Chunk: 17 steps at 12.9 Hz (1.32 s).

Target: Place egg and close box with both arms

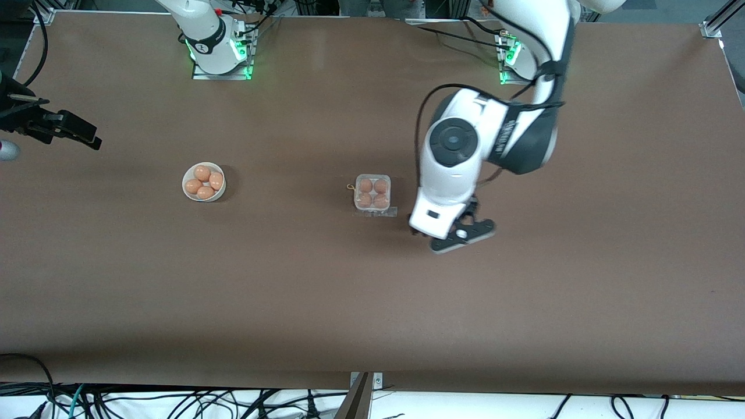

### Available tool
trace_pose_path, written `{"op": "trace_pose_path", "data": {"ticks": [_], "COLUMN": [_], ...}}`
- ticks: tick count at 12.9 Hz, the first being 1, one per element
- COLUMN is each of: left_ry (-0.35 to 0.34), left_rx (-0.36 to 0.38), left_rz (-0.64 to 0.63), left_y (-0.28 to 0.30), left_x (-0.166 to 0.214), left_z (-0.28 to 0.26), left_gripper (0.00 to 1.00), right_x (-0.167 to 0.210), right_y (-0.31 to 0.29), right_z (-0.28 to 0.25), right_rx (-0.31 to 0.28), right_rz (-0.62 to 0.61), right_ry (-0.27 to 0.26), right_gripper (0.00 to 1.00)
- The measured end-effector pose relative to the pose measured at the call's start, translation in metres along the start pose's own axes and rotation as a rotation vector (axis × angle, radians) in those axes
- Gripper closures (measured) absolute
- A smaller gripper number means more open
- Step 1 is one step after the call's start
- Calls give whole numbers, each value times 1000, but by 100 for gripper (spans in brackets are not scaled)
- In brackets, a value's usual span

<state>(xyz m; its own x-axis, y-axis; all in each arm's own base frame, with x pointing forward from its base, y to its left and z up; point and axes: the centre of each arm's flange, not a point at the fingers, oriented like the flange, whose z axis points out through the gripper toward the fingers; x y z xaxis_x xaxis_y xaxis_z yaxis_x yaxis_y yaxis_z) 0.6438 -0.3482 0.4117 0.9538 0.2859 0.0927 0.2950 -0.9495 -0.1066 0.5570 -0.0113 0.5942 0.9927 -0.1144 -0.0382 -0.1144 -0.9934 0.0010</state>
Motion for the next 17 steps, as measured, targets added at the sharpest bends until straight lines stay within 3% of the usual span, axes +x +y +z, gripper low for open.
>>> {"op": "trace_pose_path", "data": {"ticks": [3,7,10,14,17], "left_ry": [-22,-6,-4,-54,-89], "left_rx": [64,72,16,-136,-126], "left_rz": [102,139,125,125,189], "left_y": [-55,-119,-186,-273,-327], "left_x": [38,78,112,135,131], "left_z": [-5,-27,-53,-85,-110], "left_gripper": [0,0,0,0,0], "right_x": [3,3,3,3,3], "right_y": [-3,-3,-3,-3,-3], "right_z": [5,4,3,3,3], "right_rx": [-1,-1,-1,-1,-1], "right_rz": [-4,-4,-4,-4,-5], "right_ry": [-9,-6,-5,-5,-5], "right_gripper": [0,0,0,0,0]}}
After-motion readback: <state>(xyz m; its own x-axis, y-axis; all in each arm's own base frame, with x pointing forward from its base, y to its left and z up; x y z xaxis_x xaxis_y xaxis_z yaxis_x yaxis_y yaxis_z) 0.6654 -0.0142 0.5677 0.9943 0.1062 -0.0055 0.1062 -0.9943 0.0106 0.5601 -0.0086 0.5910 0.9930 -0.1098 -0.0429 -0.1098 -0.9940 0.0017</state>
